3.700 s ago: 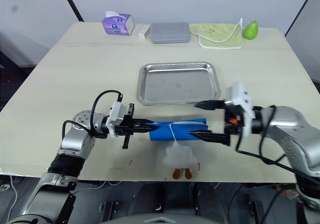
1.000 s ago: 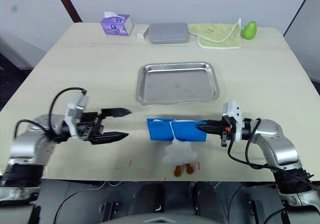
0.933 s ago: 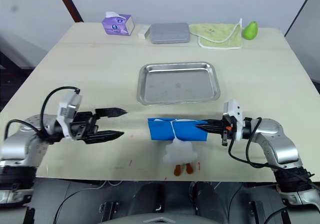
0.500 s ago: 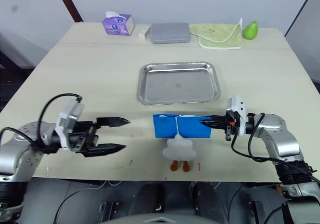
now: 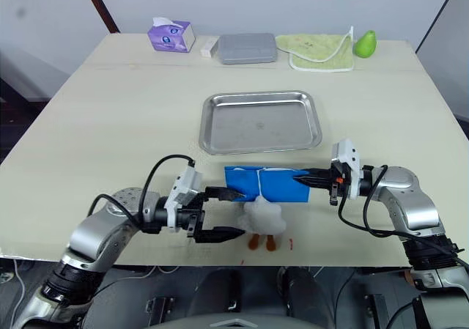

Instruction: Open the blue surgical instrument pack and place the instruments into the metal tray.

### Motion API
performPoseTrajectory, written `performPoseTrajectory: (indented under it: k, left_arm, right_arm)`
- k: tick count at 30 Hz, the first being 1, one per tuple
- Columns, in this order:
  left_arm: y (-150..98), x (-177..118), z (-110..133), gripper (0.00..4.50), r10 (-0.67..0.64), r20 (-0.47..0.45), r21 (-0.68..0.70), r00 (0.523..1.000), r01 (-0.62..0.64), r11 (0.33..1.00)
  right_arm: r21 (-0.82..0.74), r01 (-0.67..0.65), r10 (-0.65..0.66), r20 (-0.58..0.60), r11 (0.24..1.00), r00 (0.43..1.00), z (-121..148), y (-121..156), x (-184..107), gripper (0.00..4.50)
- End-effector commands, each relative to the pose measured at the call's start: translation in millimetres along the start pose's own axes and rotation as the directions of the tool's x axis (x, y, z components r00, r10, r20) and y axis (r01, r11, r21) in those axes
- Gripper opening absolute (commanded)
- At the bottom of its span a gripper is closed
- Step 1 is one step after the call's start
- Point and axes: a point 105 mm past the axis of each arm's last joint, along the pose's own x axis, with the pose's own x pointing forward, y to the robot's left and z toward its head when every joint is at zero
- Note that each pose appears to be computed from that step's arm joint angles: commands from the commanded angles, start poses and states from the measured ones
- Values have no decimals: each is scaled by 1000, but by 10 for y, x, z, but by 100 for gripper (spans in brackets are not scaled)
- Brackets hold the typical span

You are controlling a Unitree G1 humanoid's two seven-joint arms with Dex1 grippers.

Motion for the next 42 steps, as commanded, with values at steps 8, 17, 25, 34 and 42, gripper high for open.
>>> performPoseTrajectory:
  k: [8,17,25,34,42]
  left_arm:
    - [82,347,-206,179,-32,-71,52,997,35,998]
    - [43,57,259,4,-97,141,128,985,79,989]
    - [269,-716,519,4,23,190,42,982,-31,999]
    - [452,-1284,230,4,184,33,-9,982,-183,983]
    - [489,-1269,221,4,201,7,14,980,-201,979]
  right_arm:
    - [-43,15,-15,7,999,1000,132,34,-7,0]
    - [-38,24,-24,8,999,1000,105,43,-8,0]
    - [-36,35,-35,8,999,999,62,5,-45,0]
    - [-20,58,-58,13,998,998,39,-18,-151,0]
    - [143,-63,17,301,988,954,639,82,-251,0]
